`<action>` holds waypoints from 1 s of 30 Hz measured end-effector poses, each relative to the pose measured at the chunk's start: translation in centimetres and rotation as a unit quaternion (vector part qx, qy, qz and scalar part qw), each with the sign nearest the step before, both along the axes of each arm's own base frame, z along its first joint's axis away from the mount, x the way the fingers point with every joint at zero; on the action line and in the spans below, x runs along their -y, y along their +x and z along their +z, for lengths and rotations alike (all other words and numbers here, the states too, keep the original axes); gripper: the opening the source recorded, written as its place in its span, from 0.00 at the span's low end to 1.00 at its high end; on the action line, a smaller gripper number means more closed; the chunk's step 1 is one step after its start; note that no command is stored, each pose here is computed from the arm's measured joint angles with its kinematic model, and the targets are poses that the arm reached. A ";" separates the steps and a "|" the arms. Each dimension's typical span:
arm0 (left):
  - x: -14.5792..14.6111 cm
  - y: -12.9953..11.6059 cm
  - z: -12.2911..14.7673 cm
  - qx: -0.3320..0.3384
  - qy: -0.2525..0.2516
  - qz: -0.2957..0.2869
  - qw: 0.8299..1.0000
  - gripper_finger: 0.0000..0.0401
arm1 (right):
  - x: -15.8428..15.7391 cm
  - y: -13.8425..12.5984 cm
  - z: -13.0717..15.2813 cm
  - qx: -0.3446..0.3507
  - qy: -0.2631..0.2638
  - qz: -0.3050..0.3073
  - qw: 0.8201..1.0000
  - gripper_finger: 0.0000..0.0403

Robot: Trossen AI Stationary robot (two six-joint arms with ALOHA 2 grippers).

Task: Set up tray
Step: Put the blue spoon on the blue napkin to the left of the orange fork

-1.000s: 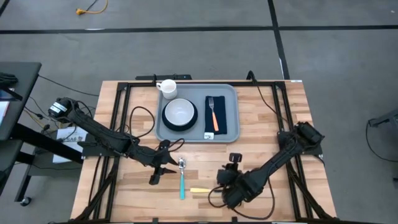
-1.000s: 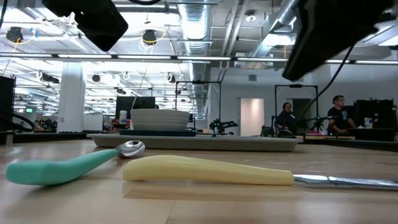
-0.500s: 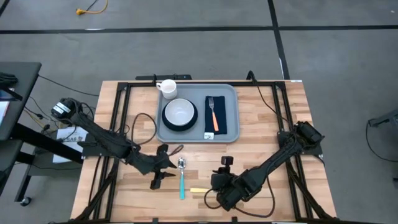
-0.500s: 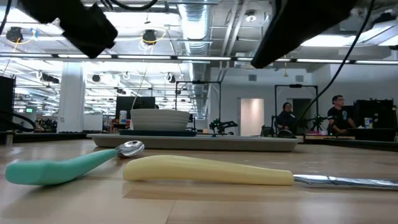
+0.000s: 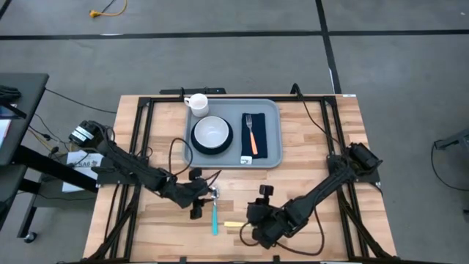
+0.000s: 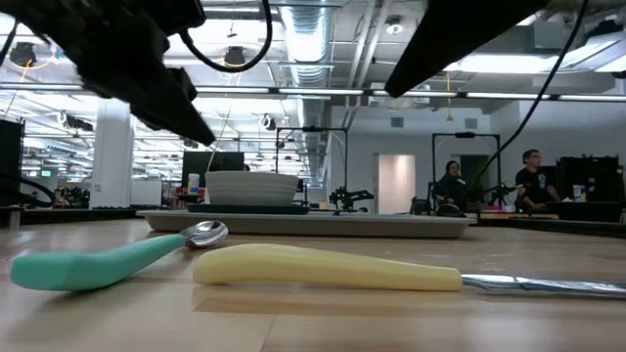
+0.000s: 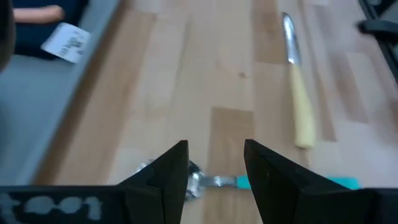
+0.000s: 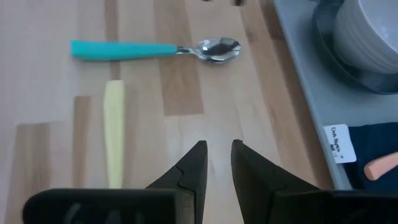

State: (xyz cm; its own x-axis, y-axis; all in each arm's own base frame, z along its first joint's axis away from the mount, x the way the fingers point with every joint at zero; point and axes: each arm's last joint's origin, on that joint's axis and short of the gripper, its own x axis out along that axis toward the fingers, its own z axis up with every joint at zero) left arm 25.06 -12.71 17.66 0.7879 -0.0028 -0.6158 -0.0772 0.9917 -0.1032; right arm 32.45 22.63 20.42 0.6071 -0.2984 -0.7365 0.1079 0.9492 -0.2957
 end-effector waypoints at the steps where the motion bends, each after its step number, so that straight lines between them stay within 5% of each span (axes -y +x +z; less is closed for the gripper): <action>1: -0.1 0.1 0.0 0.004 0.003 0.006 1.000 0.36 | -0.2 -0.1 0.0 0.000 0.000 0.003 1.000 0.16; 11: -2.2 -0.2 -2.2 -0.050 0.048 0.038 0.997 0.36 | -0.4 -0.5 -0.1 -0.006 -0.005 0.009 1.000 0.16; 30: -4.1 1.1 -5.2 -0.105 0.031 0.047 0.993 0.36 | -0.6 -0.5 -0.1 -0.003 -0.003 0.011 1.000 0.16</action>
